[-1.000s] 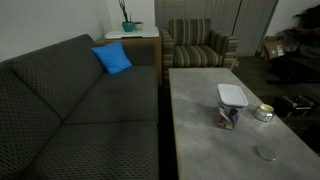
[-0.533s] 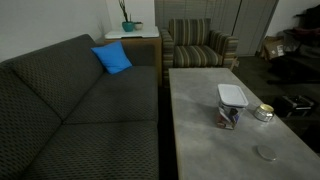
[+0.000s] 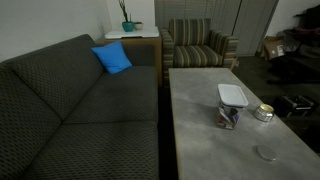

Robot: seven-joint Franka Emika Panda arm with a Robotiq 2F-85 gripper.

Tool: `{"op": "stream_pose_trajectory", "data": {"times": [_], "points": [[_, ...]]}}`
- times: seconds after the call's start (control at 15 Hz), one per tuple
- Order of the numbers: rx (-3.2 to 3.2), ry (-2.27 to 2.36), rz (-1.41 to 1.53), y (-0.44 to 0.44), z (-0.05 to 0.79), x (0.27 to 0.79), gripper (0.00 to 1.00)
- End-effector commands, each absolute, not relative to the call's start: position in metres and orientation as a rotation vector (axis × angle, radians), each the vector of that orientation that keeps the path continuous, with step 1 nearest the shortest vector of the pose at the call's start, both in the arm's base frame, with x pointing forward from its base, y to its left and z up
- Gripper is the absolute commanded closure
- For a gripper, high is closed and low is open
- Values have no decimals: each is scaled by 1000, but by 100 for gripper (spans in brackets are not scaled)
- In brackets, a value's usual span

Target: Take the lid off the storage box and put it on the table

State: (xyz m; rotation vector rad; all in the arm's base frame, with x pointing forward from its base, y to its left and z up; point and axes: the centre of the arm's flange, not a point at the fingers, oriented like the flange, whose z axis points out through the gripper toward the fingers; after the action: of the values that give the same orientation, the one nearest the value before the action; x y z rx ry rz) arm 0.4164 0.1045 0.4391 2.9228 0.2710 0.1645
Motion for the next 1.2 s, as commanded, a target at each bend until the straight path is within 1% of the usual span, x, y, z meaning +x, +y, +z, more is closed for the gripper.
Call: {"op": "stream_pose_trajectory", "data": {"times": [0.0,0.2,0.47,0.87,0.93,1.0,1.13], "points": [[2913,302,218,98,433,423,0],[2857,365,277,92,427,433,0],[2847,403,318,78,413,459,0],[3004,339,488,57,359,531,0],[3036,292,459,53,348,543,0],[2982,309,471,58,370,504,0],[3017,278,448,53,348,523,0]]}}
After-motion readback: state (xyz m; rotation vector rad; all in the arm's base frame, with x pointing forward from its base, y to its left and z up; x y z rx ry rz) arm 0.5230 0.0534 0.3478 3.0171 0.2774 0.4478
